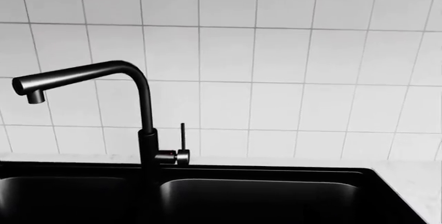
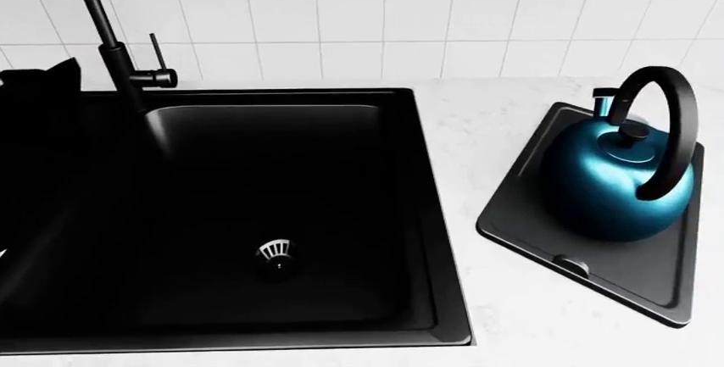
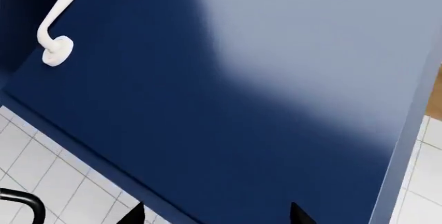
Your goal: Pick the kettle from the counter and place it on the tray. Then pick the mug from the cabinet and place it on the tray. Then close the cabinet doors.
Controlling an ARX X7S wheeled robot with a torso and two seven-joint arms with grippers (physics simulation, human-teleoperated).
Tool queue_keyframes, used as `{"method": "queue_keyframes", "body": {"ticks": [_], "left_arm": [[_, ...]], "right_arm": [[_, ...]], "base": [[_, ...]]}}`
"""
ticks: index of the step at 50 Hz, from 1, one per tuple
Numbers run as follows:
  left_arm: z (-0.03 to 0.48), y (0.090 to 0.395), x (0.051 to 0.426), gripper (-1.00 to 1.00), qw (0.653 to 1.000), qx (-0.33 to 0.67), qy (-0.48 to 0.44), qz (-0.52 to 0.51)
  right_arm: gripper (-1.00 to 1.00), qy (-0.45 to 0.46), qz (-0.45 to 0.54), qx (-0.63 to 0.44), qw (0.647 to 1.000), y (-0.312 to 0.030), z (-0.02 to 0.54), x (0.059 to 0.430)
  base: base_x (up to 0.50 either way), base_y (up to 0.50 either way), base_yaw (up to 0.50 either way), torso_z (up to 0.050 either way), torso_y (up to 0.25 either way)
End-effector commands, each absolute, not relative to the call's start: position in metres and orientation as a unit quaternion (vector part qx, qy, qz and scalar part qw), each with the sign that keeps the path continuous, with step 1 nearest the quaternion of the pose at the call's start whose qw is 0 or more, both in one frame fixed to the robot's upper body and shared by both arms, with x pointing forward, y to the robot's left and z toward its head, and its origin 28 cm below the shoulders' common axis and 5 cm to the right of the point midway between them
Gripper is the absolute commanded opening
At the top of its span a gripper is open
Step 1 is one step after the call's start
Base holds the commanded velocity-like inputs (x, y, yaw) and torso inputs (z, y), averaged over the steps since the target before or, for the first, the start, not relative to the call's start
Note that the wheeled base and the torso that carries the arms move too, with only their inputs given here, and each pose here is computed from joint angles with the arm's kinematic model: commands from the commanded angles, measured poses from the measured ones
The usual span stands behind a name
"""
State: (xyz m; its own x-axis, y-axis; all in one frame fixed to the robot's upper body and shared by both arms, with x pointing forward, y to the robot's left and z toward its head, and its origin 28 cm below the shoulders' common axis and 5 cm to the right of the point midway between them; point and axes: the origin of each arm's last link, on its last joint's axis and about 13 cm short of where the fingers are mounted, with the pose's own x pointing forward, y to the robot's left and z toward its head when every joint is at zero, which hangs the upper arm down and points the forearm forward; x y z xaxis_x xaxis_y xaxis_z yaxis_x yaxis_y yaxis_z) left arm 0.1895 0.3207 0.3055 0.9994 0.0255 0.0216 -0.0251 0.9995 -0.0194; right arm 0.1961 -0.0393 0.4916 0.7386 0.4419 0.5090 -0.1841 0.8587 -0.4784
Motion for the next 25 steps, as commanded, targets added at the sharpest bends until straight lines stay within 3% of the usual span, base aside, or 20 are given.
{"method": "queue_keyframes", "body": {"ticks": [1,25], "left_arm": [[0.307,0.319,0.19,1.0,1.0,-0.007,-0.012,0.011],[0.308,0.318,0.191,1.0,1.0,-0.003,-0.017,0.006]], "right_arm": [[1.0,-0.301,0.149,-0.218,0.916,-0.049,0.452,0.179],[1.0,-0.27,0.104,-0.153,0.945,-0.067,0.381,0.181]], "base": [[0.0,0.0,0.0,0.0,0.0],[0.0,0.0,0.0,0.0,0.0]]}}
